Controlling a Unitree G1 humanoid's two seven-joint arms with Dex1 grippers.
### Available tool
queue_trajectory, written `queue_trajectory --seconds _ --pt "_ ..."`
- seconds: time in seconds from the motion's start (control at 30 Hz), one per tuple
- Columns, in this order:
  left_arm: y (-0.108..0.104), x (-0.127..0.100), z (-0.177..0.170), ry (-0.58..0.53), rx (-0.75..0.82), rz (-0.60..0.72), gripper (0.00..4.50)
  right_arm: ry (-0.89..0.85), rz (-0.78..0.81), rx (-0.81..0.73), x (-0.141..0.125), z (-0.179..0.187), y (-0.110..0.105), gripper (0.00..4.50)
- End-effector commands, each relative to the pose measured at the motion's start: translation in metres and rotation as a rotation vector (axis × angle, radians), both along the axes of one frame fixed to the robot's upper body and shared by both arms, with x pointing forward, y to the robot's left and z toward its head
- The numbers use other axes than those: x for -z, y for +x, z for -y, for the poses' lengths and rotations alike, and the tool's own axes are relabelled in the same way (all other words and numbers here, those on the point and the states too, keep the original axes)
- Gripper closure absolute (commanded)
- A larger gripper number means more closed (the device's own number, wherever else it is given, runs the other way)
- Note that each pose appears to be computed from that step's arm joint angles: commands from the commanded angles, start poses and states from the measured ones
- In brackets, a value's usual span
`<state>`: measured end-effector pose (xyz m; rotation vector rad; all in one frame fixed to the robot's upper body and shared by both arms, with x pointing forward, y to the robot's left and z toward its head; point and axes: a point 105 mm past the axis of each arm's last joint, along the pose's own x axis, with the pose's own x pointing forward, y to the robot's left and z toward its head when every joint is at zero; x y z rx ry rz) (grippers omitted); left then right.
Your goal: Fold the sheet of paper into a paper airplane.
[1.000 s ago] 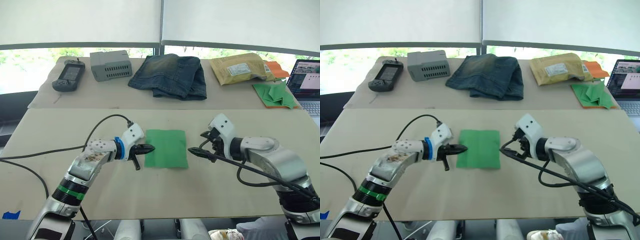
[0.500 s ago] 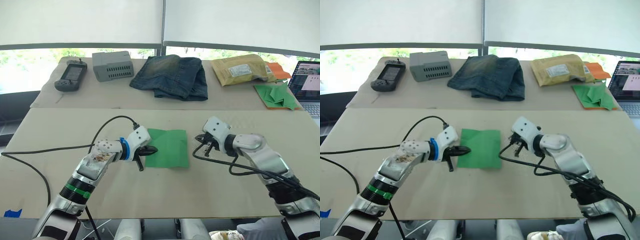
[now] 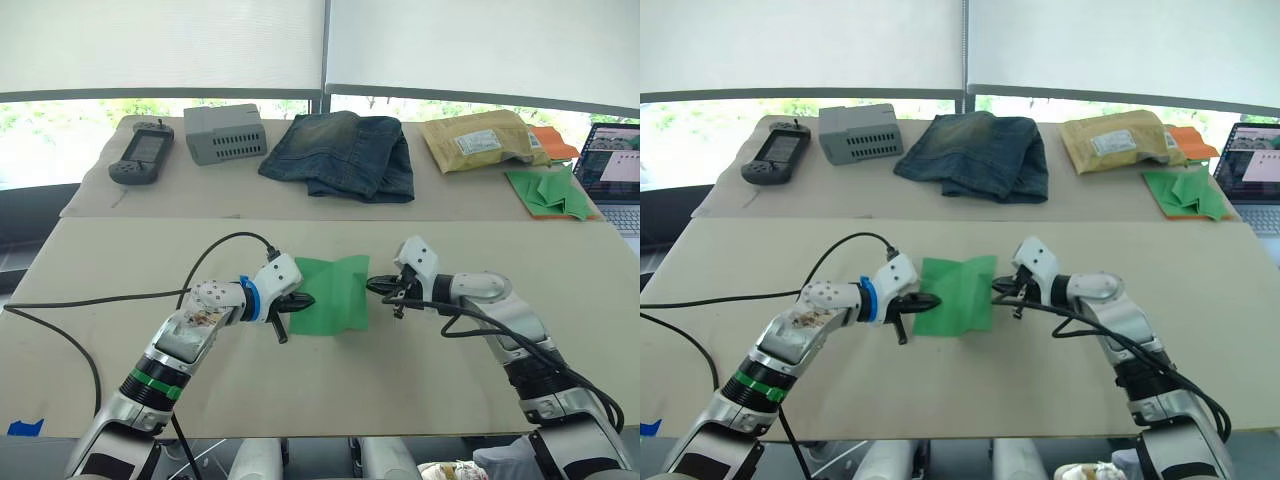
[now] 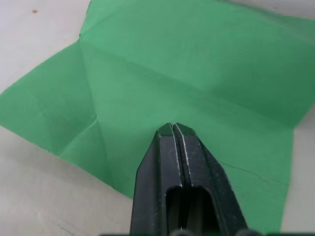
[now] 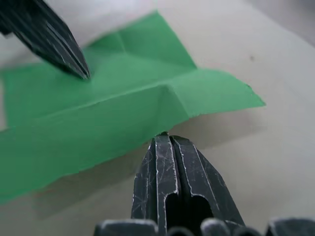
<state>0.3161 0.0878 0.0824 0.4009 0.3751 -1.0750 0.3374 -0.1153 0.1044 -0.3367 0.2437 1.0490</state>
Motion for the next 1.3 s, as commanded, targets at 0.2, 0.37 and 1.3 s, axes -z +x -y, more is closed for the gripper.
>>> queue_trajectory --seconds 0.2,0.37,1.3 --pt "-0.008 0.014 -0.007 0.009 -0.037 -0.074 4.5 0.193 0.009 -0.073 -0.039 -0.018 -0.012 4.47" --pt "-0.007 0.014 -0.01 0.009 -0.053 -0.071 4.5 0.232 -0.018 -0.083 -0.033 -0.035 -0.014 4.47" --pt "-0.001 -0.025 -0.066 -0.301 -0.424 -0.037 4.5 -0.003 -0.102 -0.132 0.031 -0.084 -0.002 4.47"
